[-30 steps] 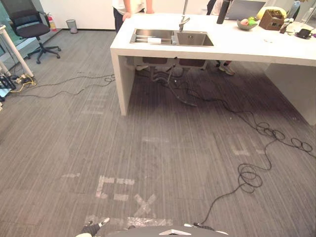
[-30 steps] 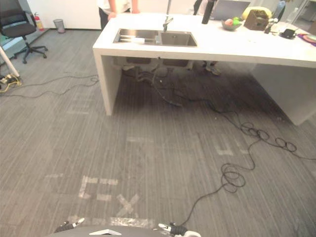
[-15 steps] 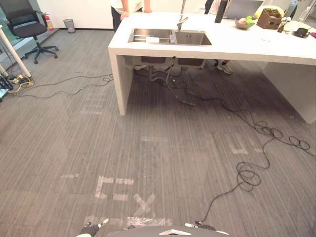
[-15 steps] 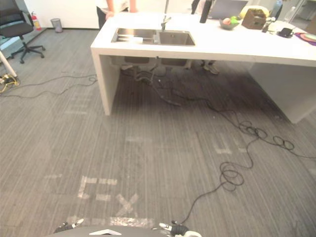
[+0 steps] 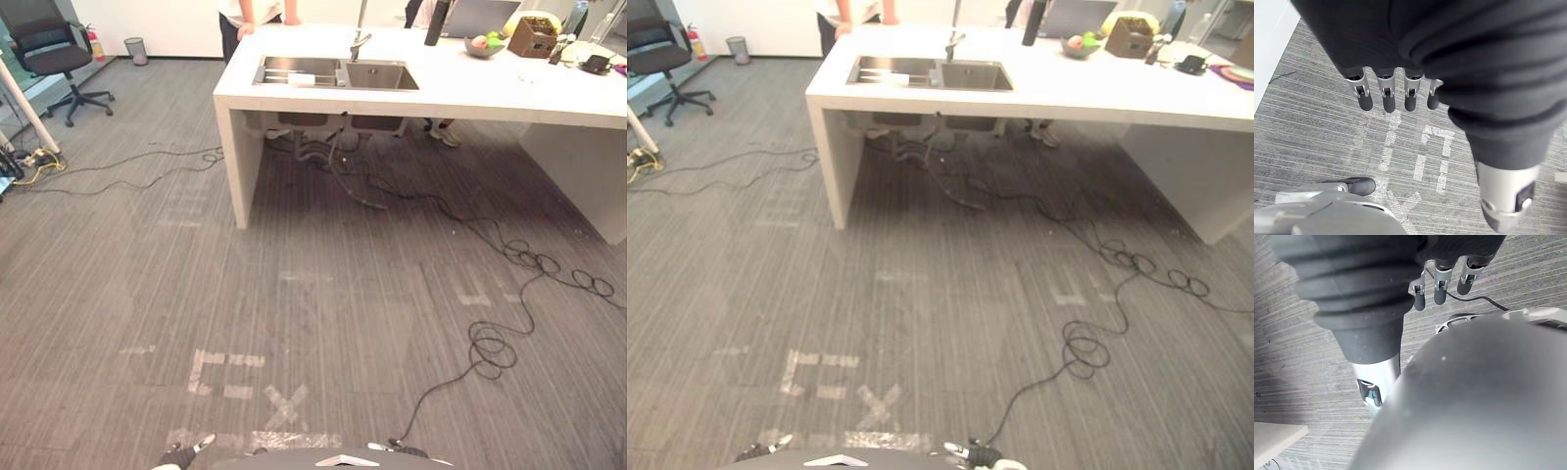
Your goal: Walk over to the sink, pick up the cup, carry it to the dishwasher, place the cup inside the dishwasher, then close the dishwasher door
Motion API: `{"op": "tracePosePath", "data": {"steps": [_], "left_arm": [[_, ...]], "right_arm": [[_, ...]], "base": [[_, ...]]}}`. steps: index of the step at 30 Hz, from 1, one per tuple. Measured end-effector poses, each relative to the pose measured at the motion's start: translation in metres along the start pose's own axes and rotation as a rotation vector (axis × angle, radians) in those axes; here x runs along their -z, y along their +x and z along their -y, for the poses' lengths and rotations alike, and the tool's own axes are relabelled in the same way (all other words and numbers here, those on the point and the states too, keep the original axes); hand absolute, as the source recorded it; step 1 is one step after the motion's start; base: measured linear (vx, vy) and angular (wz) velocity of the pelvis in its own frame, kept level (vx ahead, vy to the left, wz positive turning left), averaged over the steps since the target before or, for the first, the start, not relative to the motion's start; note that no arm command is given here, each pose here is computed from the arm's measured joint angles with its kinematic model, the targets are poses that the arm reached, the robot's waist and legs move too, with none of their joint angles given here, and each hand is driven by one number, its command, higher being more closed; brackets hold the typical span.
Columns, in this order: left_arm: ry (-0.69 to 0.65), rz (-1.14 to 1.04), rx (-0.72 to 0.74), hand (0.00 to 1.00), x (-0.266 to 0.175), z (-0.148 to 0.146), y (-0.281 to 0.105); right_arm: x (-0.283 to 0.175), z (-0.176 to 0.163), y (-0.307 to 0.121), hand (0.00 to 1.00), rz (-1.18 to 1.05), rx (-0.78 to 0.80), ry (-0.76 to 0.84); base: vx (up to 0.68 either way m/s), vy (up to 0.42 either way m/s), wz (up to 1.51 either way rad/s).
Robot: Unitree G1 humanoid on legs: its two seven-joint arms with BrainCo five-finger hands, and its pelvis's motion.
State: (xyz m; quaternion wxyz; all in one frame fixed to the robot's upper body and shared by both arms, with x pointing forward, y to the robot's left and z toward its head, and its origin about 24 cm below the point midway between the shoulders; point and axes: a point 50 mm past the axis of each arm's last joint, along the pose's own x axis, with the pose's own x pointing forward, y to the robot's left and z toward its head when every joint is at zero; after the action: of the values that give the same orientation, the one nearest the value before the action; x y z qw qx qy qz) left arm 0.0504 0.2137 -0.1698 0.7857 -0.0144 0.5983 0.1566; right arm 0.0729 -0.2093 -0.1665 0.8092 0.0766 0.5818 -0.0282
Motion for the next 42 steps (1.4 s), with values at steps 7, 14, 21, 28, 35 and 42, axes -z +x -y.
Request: {"op": "tracePosePath", "data": {"steps": [7,14,21,28,35,42], "left_arm": [[-0.052,-0.015,0.003,0.0,0.002,-0.001,0.0],[-0.135,-0.005,-0.026,0.0,-0.002,-0.01,0.0],[-0.269,-0.047,-0.078,0.0,0.005,-0.009,0.0],[-0.279,-0.009,-0.069,0.0,0.004,0.007,-0.003],[-0.172,0.156,-0.076,0.0,-0.021,0.011,-0.004],[-0.03,0.371,-0.116,0.0,-0.05,0.012,-0.011]], "right_arm": [[0.0,0.001,0.0,0.0,0.005,0.01,0.014],[-0.003,-0.004,0.001,0.0,0.047,-0.006,0.083],[0.003,0.0,-0.003,0.0,0.078,0.005,0.173],[0.013,0.015,-0.011,0.0,0.069,0.027,0.178],[0.023,0.023,-0.012,0.0,0.021,0.03,0.216],[0.001,0.012,-0.007,0.0,0.106,-0.004,0.186]], "base": [[0.0,0.009,0.06],[0.08,0.042,0.35],[0.28,-0.091,0.23],[0.57,-0.351,0.18],[0.6,-0.294,0.0],[0.42,0.065,-0.71]]}}
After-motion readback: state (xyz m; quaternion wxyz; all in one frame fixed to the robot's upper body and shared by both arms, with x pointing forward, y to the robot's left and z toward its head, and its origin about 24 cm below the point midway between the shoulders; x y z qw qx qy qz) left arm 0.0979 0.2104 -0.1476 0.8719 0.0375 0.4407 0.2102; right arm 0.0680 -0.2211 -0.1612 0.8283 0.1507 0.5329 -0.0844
